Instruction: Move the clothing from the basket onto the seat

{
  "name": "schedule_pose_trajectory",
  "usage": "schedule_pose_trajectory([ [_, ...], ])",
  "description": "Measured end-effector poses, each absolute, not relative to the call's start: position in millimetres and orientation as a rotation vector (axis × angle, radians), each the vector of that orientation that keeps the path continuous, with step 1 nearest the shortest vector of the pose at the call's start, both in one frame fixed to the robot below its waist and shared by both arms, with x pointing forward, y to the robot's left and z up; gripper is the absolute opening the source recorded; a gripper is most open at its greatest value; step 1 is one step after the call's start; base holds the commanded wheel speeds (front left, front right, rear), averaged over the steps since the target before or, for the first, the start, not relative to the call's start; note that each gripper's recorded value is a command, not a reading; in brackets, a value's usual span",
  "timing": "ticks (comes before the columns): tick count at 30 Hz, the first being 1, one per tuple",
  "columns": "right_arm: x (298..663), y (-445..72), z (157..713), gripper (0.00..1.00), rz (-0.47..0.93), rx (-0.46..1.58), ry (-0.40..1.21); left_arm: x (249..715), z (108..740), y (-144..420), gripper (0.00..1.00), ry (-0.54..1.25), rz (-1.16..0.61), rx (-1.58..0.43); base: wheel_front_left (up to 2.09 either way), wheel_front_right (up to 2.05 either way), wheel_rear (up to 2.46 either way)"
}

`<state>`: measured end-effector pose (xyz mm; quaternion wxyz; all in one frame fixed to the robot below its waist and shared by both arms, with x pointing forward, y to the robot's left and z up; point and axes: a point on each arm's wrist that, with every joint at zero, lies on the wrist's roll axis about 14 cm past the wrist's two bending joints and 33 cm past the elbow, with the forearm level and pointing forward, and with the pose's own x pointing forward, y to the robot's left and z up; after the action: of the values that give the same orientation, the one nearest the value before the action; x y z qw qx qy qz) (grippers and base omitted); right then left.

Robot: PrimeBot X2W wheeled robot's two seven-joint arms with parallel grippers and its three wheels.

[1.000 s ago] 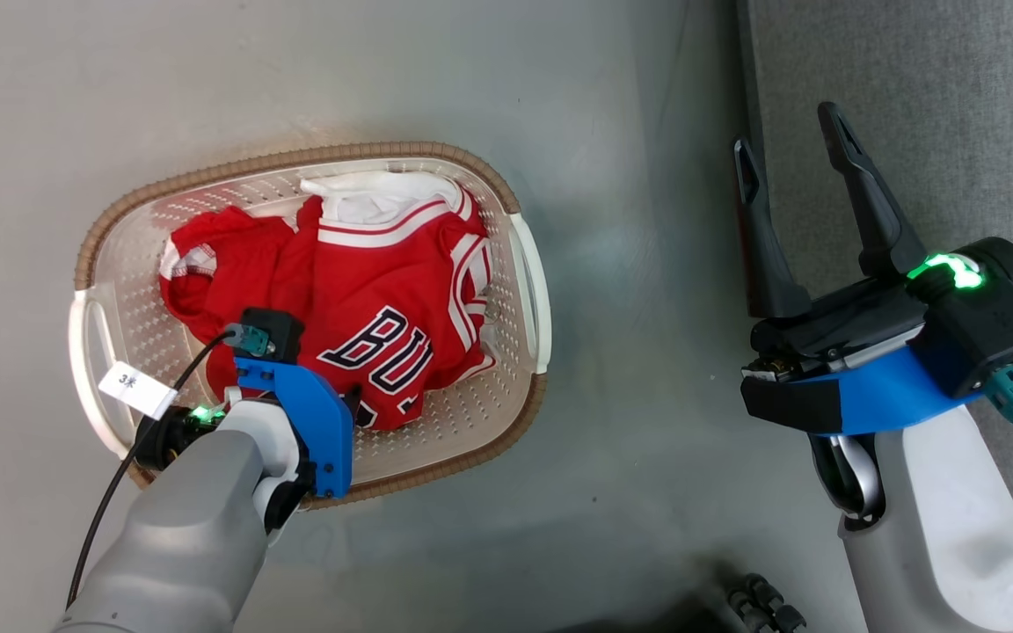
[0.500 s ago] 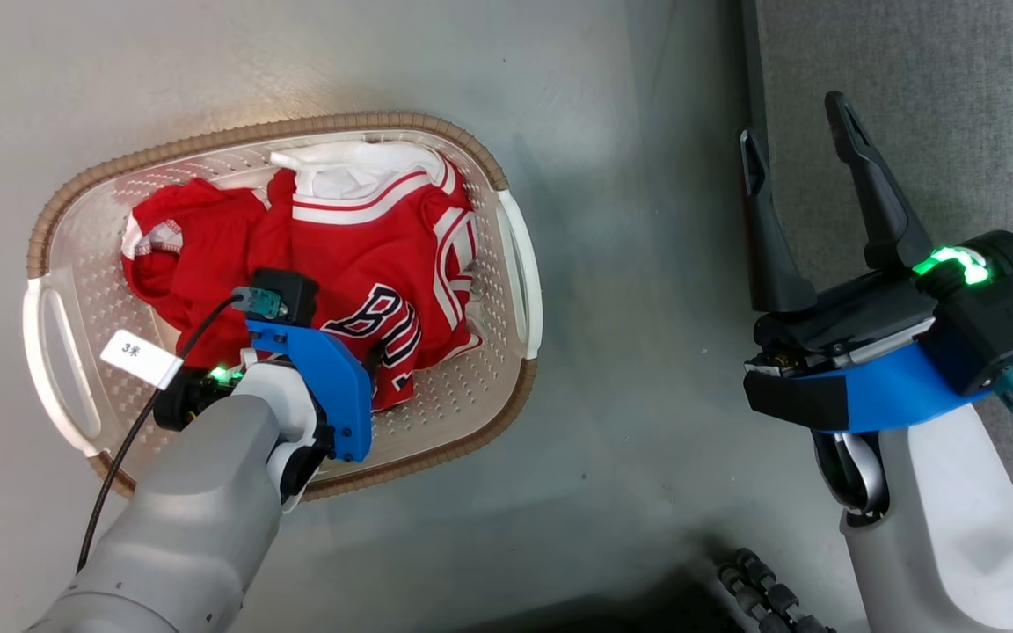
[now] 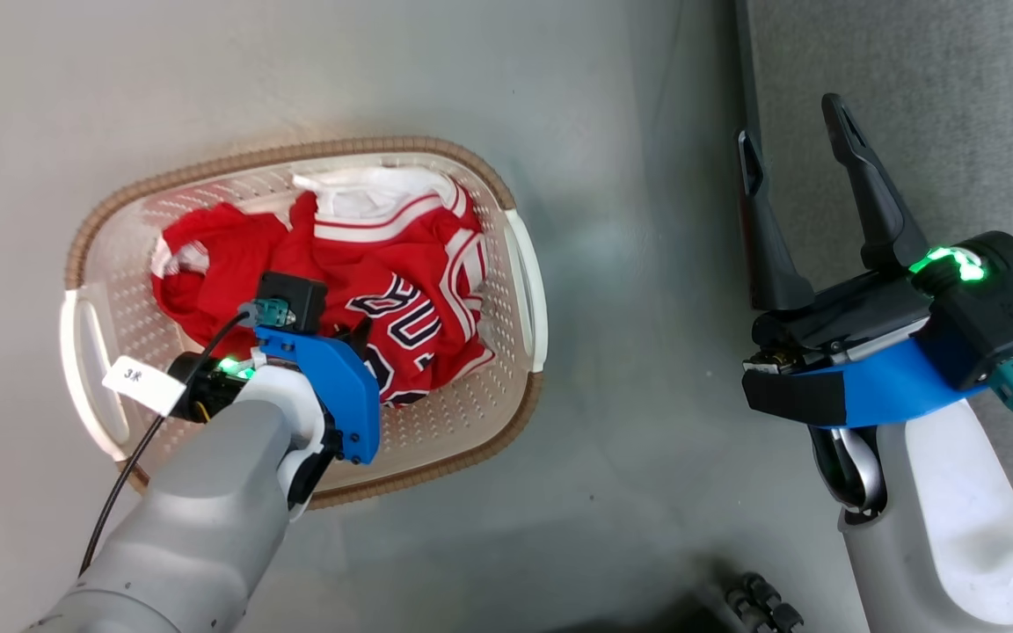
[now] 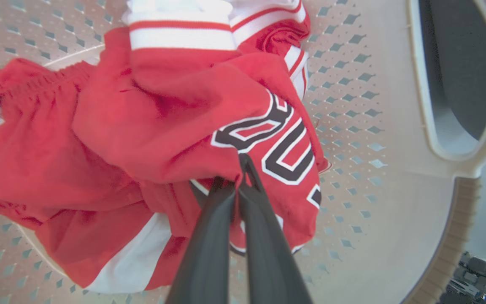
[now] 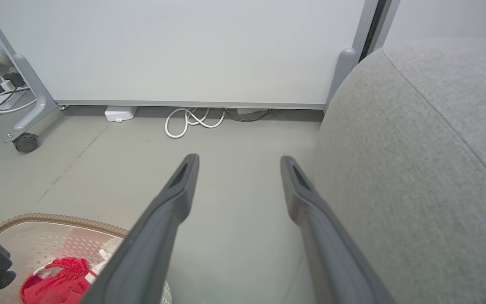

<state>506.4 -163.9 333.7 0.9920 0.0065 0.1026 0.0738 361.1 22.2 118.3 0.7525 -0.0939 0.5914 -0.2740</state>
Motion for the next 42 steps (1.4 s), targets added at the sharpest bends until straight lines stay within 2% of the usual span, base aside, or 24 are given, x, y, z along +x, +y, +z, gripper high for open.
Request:
schedule_pose_trajectory([
  [10,506.8,-157.0,376.3,1.0,0.16,0.023,0.126,382.9,165.7,23.3,0.0,1.096,-0.59,-0.212,0.0,0.0,0.0],
  [21,491.3,-149.9,421.9,1.0,0.169,0.035,0.056,408.2,227.6,38.1,0.0,0.902,-0.536,-0.207,0.0,0.0,0.0],
  [28,478.0,-141.9,449.5,1.0,0.187,0.046,0.009,452.1,290.5,52.6,0.0,0.683,-0.507,-0.192,0.0,0.0,0.0],
  [42,444.1,-141.9,494.0,1.0,0.182,0.063,-0.068,474.6,405.8,61.1,0.0,0.307,-0.491,-0.129,0.0,0.0,0.0],
])
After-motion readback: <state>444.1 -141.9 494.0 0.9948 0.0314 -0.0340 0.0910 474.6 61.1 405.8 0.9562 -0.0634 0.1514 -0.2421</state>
